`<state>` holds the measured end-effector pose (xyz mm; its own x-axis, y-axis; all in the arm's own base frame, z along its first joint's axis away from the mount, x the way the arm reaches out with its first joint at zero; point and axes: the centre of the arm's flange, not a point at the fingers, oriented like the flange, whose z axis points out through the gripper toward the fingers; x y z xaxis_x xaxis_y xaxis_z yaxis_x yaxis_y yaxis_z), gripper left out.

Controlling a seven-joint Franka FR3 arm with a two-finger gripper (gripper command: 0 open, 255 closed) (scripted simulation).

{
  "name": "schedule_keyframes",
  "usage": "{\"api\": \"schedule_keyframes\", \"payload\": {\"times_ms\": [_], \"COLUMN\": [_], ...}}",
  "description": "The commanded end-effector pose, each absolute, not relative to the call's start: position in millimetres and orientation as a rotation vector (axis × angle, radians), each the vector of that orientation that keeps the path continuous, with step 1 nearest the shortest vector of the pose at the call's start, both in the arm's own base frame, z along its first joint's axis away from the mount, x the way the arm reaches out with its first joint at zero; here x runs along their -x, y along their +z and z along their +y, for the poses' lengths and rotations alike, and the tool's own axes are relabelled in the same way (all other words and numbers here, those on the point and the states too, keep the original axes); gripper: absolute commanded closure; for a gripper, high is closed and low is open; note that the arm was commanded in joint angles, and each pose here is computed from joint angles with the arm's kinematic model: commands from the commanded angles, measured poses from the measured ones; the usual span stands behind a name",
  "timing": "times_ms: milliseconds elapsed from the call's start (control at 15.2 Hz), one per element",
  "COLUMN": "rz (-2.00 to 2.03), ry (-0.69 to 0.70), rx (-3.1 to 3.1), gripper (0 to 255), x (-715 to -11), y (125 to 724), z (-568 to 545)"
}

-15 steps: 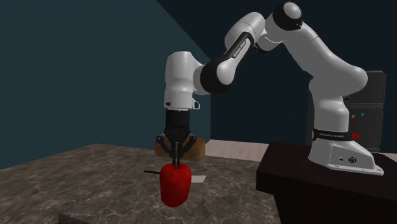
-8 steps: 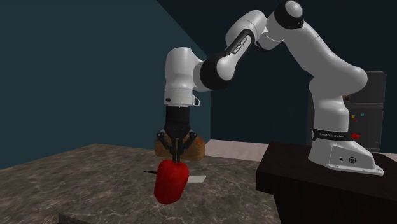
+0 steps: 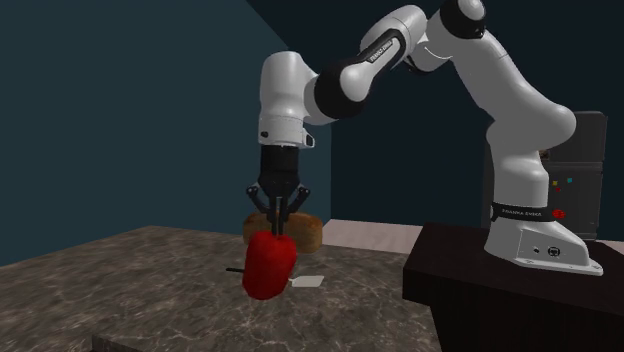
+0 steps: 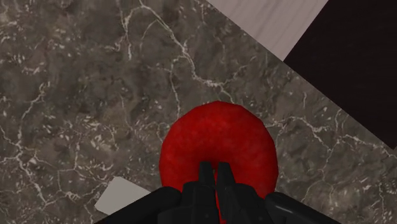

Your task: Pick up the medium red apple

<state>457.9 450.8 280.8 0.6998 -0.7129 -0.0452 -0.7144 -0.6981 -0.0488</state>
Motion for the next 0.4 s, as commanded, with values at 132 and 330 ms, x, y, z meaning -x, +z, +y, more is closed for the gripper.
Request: {"api": "schedule_keyframes", "payload": {"times_ms": [132,330], "rz": [1.193,1.193], "ry": [0.035,0.035], "rx": [2.838,2.838], "gripper": [255,255], "x": [-458,-458], "y": [302,308], "z": [452,452]}}
